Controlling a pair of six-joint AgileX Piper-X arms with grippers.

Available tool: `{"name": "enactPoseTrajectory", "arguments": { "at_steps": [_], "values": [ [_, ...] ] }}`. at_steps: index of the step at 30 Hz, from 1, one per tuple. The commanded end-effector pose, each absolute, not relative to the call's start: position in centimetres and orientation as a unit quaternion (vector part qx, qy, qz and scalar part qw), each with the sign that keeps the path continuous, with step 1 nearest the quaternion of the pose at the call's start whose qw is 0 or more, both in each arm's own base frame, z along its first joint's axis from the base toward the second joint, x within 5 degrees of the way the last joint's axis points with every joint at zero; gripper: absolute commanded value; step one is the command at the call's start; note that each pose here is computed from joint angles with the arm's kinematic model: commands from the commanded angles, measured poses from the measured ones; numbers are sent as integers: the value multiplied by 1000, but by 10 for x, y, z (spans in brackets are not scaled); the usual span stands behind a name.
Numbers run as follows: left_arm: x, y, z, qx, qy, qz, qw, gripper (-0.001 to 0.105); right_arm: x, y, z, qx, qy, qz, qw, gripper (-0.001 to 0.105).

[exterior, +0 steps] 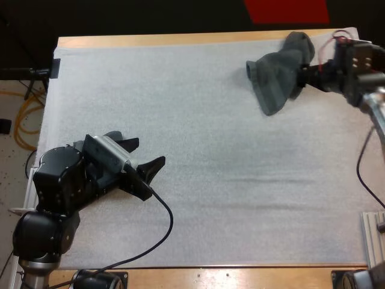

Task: Pick towel from pile fold and stack

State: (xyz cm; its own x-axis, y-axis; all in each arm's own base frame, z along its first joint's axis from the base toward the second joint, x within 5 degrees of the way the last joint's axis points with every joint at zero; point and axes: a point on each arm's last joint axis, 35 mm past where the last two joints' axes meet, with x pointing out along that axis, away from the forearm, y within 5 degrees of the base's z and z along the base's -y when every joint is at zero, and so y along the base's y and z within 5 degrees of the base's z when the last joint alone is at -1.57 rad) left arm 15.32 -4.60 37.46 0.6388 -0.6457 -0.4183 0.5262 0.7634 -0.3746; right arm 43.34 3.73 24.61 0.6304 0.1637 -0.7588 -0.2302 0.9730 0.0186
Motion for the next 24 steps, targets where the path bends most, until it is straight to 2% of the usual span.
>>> {"name": "enactPoseTrajectory", "arguments": {
  "at_steps": [1, 7, 10, 19, 22, 24],
  "values": [
    [153, -47, 379, -114, 264, -331, 899, 67, 443, 37, 244, -32, 412, 100, 905, 82],
    [153, -47, 379, -115, 265, -331, 899, 67, 481, 40, 204, -1, 438, 85, 895, 82],
    [153, -47, 379, -115, 265, -331, 899, 67, 494, 41, 189, 5, 446, 82, 891, 79],
    [153, -47, 379, -117, 265, -330, 898, 67, 515, 44, 158, 62, 463, 84, 880, 56],
    [153, -47, 379, -117, 265, -330, 898, 67, 515, 44, 152, 66, 471, 80, 876, 43],
    [153, -47, 379, -117, 265, -330, 898, 67, 515, 45, 152, 72, 473, 86, 874, 16]
  ]
}}
